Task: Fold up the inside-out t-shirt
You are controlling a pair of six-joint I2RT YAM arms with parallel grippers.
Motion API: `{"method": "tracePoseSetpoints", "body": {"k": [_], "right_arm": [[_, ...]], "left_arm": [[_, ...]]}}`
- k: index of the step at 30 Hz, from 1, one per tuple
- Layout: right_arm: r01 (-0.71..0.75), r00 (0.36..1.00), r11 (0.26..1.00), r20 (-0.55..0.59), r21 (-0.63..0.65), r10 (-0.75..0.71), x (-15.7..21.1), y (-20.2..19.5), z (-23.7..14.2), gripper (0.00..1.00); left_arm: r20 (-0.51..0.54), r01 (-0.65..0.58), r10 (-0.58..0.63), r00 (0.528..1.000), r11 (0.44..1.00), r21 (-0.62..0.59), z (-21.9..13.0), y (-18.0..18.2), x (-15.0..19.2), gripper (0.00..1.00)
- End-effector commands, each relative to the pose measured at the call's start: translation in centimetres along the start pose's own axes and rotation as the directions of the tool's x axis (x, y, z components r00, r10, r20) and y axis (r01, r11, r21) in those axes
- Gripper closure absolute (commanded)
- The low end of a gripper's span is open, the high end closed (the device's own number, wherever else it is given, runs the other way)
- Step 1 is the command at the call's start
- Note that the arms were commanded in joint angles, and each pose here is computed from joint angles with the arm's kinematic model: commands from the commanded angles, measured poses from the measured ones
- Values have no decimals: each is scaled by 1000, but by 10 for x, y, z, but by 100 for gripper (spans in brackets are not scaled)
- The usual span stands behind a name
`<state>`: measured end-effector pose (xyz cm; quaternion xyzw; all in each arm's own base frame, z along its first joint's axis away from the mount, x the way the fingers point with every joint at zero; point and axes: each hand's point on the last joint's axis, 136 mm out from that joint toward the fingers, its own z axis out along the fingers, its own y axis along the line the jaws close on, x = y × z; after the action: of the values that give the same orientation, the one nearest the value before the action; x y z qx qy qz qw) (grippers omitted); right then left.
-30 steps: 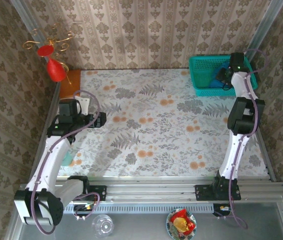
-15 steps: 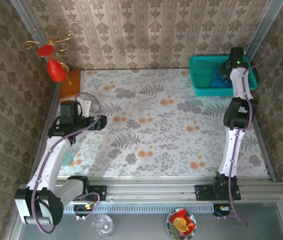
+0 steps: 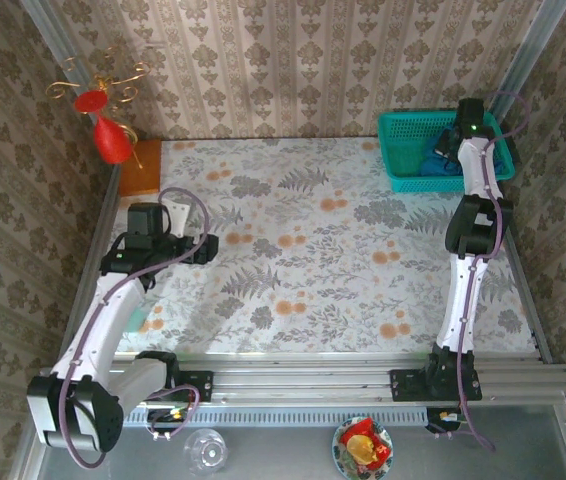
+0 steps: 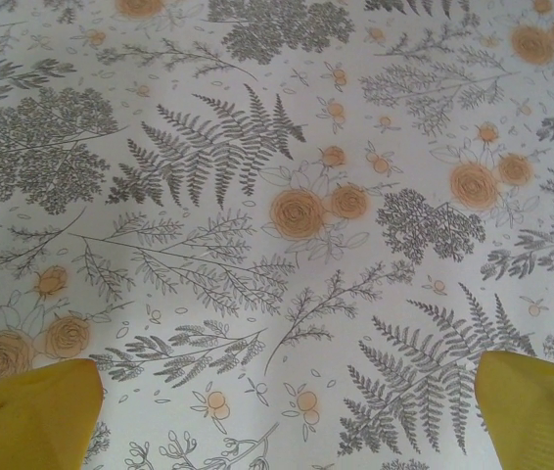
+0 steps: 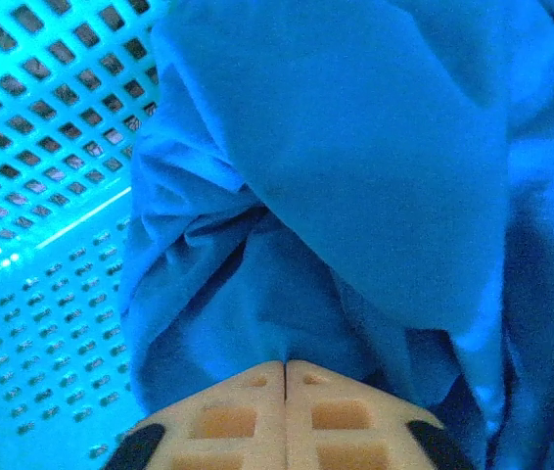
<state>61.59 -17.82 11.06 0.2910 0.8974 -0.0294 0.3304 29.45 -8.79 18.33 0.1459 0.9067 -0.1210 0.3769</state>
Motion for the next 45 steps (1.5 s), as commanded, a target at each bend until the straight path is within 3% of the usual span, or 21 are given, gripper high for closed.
{"method": "tracePoseSetpoints", "body": {"k": [1,11,20,26,31,37,41,45], "right_arm": [[-15,999,999,38,-33,16,-18,6,-23,100],[36,982,989,191,-144,-8,-62,49,-130,100],[134,930,954,367,-268,-27,-77,98,-283,100],[249,870,896,492,-368,-40,-55,134,-398,100],[345,835,795,550,-499,-18,-21,169,-484,100],[409,838,629,545,-661,28,22,208,-558,100],[423,858,521,513,-742,34,51,233,-586,100],[396,893,447,450,-802,18,75,253,-589,100]], "left_arm": [[-30,-39,38,999,999,-16,-1,-1,8,1],[51,-53,55,997,998,-44,-15,-1,-5,2],[139,-70,75,987,997,-41,-30,-8,-16,3],[206,-77,87,975,996,-52,-43,-12,-24,3],[271,-90,96,958,995,-35,-55,-21,-32,3],[362,-106,101,927,994,-7,-71,-32,-45,2],[418,-108,85,904,994,32,-80,-40,-53,2],[439,-111,73,895,992,62,-82,-46,-57,2]]}}
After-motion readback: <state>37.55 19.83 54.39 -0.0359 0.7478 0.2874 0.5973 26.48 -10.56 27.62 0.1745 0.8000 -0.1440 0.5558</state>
